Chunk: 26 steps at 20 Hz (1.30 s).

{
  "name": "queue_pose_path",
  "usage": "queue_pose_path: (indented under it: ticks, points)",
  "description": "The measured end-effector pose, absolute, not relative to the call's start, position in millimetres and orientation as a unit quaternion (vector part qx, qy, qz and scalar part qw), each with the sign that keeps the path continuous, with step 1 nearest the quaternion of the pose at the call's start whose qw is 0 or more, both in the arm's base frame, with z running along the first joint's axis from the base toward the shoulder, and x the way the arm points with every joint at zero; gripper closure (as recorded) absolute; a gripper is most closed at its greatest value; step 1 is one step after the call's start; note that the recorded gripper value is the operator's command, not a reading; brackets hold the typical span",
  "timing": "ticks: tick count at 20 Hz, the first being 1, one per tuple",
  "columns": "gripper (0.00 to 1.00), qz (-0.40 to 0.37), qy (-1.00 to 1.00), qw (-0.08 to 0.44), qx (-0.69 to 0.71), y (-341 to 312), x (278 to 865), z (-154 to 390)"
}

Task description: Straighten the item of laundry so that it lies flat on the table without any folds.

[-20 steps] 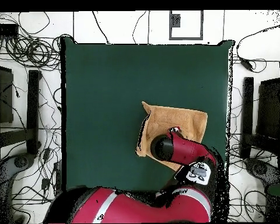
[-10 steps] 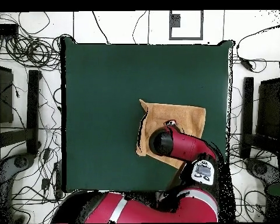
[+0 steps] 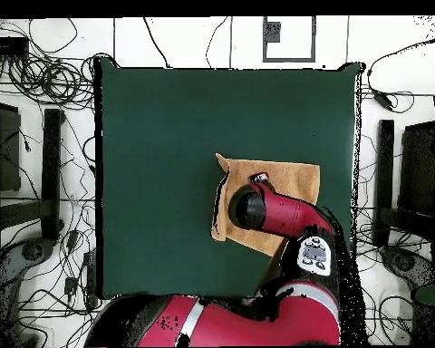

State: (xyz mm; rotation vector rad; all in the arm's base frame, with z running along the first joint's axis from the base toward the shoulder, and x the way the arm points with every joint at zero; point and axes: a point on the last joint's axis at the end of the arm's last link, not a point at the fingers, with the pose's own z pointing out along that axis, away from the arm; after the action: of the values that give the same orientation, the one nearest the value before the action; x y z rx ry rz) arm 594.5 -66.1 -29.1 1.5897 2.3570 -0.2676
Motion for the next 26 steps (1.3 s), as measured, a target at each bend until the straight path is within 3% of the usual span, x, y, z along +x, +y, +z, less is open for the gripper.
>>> queue_pose_path:
  ticks: [26]
  points:
    - [0.00,-0.053,0.797,0.160,0.580,4,633,-11]
